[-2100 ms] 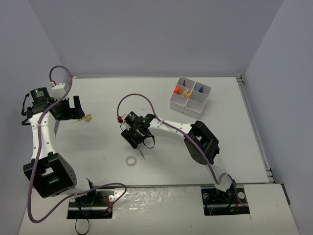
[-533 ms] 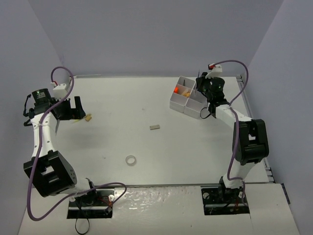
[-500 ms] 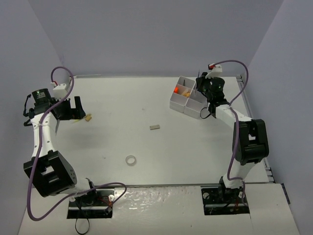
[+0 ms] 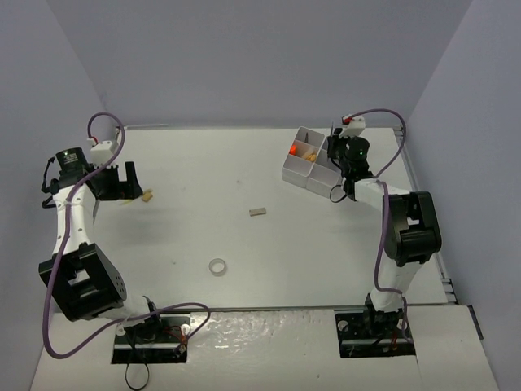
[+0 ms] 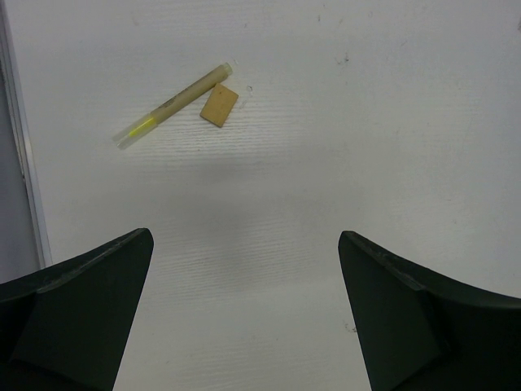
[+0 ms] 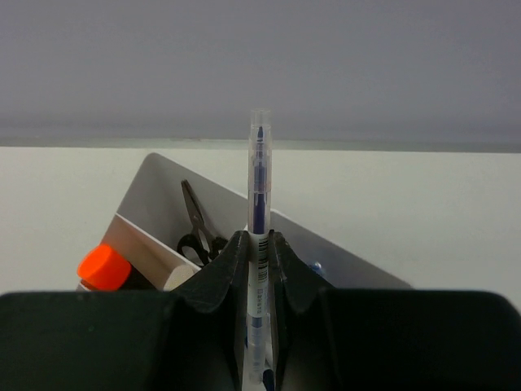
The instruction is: Sort the stationery into containers
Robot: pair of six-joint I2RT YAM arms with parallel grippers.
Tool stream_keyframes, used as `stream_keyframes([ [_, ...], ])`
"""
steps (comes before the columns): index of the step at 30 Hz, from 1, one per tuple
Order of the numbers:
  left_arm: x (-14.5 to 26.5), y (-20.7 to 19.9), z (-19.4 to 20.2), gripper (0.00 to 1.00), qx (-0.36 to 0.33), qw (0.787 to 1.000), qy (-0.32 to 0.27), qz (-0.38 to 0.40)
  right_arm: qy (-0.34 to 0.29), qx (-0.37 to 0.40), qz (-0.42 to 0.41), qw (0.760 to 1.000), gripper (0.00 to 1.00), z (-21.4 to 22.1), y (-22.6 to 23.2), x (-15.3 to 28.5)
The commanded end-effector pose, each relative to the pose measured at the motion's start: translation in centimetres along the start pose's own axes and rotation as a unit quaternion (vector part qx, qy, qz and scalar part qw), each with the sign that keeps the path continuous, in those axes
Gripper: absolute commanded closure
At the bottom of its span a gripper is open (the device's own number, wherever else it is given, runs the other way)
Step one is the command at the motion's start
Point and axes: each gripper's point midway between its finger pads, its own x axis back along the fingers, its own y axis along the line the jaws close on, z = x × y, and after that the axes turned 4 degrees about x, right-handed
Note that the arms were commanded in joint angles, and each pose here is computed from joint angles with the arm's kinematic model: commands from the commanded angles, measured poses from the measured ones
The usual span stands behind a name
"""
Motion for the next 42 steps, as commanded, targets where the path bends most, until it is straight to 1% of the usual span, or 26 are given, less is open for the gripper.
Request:
stream_keyframes([
  [1,0.8,0.8,-1.2,0.03,-0.03,0.999,-0.015,-0.019,-0.06,0.023,-0.002,0.998,1.0,-3.0,0.9,0.3],
  [9,0.7,1.2,-0.8,0.03,-0.029,0.999,0.0,-0.023,-0.062,0.045,-0.004,0.997,1.0,-2.3,1.2,0.9],
  [10,0.6,1.2,-0.8,0.03,-0.029,0.999,0.0,-0.022,-0.061,0.047,-0.006,0.997,0.99,-2.3,1.2,0.9],
  [11,0.6,1.2,-0.9,0.03,-0.029,0.999,0.0,-0.022,-0.061,0.048,-0.008,0.997,0.94,-2.4,1.3,0.9],
  [12,0.6,1.2,-1.0,0.03,-0.03,0.999,0.0,-0.023,-0.058,0.05,-0.011,0.997,0.86,-2.5,1.4,1.0],
  [13,0.6,1.4,-1.1,0.03,-0.031,0.999,0.0,-0.027,-0.053,0.053,-0.014,0.997,0.72,-2.5,1.4,1.1],
  [15,0.5,2.0,-1.3,0.03,-0.033,0.999,0.004,-0.039,-0.042,0.058,-0.015,0.997,0.39,-2.6,1.4,1.3],
  [17,0.6,2.7,-1.8,0.03,-0.044,0.997,0.004,-0.059,-0.046,0.057,-0.012,0.997,0.33,-3.7,1.3,1.5],
  [20,0.7,4.8,-2.1,0.09,-0.068,0.991,0.02,-0.113,-0.053,0.058,-0.015,0.997,0.3,-5.8,1.4,2.4],
  [22,0.4,5.6,-2.0,0.18,-0.098,0.985,0.043,-0.138,-0.058,0.057,-0.027,0.996,0.29,-7.1,1.9,2.8],
  [24,-0.3,7.0,-1.3,0.23,-0.113,0.977,0.085,-0.162,-0.063,0.048,-0.04,0.996,0.29,-8.4,2.5,3.4],
  [25,-0.7,7.4,-1.1,0.27,-0.129,0.972,0.102,-0.165,-0.065,0.044,-0.047,0.996,0.29,-8.8,2.8,3.6],
  [27,-1.7,8.6,-0.4,0.32,-0.15,0.963,0.142,-0.175,-0.068,0.039,-0.068,0.995,0.28,-9.7,3.7,4.1],
  [31,-4.1,10.6,1.1,0.33,-0.198,0.942,0.21,-0.171,-0.054,0.052,-0.106,0.992,0.27,-10.6,6.0,5.3],
  [32,-4.5,10.8,1.5,0.33,-0.197,0.941,0.218,-0.168,-0.044,0.056,-0.111,0.991,0.27,-10.1,6.4,5.4],
  [35,-5.7,12.2,2.3,0.33,-0.216,0.928,0.249,-0.174,-0.041,0.061,-0.122,0.99,0.26,-11.3,7.3,6.3],
  [38,-6.7,12.7,2.4,0.33,-0.229,0.923,0.258,-0.168,-0.045,0.064,-0.13,0.988,0.26,-12.4,8.0,7.4],
  [42,-8.1,12.5,2.3,0.33,-0.242,0.926,0.251,-0.145,-0.053,0.071,-0.134,0.987,0.26,-13.2,8.9,8.4],
])
